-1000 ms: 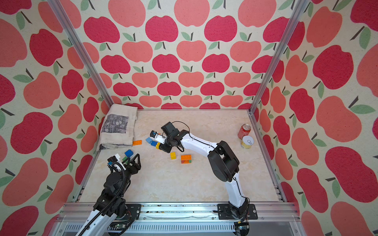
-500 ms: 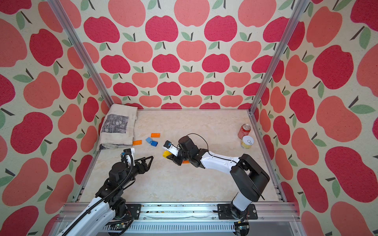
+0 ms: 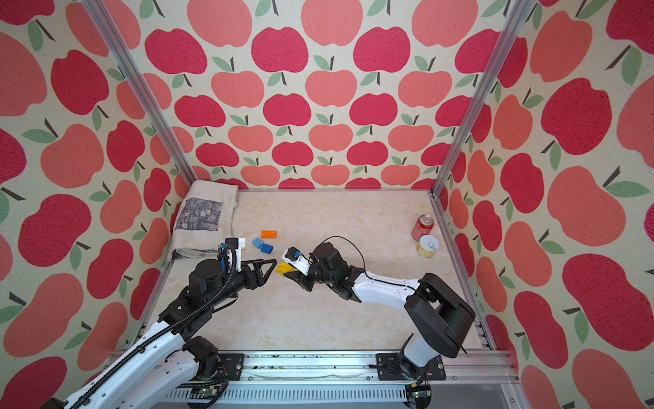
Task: Assemble the letter p with lego
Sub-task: Pick up the lego brick from the center of the board.
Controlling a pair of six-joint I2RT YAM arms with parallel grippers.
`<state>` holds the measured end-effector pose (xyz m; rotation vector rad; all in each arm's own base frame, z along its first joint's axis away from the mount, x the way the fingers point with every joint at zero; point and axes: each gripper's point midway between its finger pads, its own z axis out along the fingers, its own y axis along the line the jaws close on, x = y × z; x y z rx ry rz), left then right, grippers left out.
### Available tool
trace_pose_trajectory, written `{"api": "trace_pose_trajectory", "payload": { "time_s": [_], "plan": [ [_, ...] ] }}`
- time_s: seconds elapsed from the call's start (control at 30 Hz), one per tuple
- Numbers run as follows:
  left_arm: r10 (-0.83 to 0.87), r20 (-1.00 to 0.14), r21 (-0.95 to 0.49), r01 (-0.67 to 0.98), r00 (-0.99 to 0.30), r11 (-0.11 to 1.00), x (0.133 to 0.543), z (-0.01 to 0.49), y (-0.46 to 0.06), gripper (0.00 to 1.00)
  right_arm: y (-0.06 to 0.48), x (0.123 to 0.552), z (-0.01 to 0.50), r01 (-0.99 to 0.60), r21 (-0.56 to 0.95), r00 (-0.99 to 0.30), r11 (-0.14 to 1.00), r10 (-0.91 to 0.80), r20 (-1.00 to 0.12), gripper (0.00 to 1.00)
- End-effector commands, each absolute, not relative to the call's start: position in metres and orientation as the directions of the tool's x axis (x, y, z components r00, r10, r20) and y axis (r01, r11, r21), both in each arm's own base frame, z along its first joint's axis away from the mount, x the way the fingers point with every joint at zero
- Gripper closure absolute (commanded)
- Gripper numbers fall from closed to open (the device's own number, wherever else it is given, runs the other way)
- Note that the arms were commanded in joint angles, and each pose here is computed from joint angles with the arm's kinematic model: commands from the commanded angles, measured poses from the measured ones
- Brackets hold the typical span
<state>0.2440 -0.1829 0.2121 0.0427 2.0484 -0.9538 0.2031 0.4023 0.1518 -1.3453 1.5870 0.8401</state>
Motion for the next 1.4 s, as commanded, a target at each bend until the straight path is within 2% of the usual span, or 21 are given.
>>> {"api": "trace_pose_trajectory", "payload": {
  "time_s": [0.0,0.47,0.8,0.97,1.07,1.23,1.37],
  "plan": [
    [-0.238,-0.664,-0.611,0.330,-0.709,0.720,0.245,0.196,-0.187,0.29,0.405,0.192,0.173,-0.985,-0.050,-0.008,0.164,-0.331,-0.944,0.83],
    [-0.122,-0.563,-0.660,0.356,-0.817,0.662,0.242,0.183,-0.212,0.44,0.406,0.187,0.179,-0.978,-0.109,0.047,0.177,-0.323,-0.945,0.83],
    [-0.077,-0.548,-0.680,0.390,-0.833,0.621,0.232,0.189,-0.220,0.68,0.405,0.189,0.178,-0.974,-0.122,0.051,0.193,-0.334,-0.941,0.83],
    [-0.076,-0.545,-0.669,0.379,-0.835,0.640,0.234,0.188,-0.218,0.79,0.405,0.191,0.178,-0.974,-0.100,0.020,0.205,-0.361,-0.932,0.81],
    [-0.095,-0.553,-0.646,0.353,-0.828,0.677,0.241,0.187,-0.212,0.82,0.402,0.198,0.181,-0.964,-0.062,-0.046,0.257,-0.395,-0.918,0.72],
    [-0.155,-0.548,-0.538,0.204,-0.822,0.818,0.264,0.172,-0.192,0.85,0.375,0.207,0.190,-0.911,0.002,-0.179,0.411,-0.392,-0.903,0.46],
    [-0.175,-0.534,-0.444,0.098,-0.828,0.891,0.282,0.156,-0.192,0.86,0.337,0.213,0.189,-0.832,0.000,-0.265,0.554,-0.398,-0.878,0.39]
  ]
}}
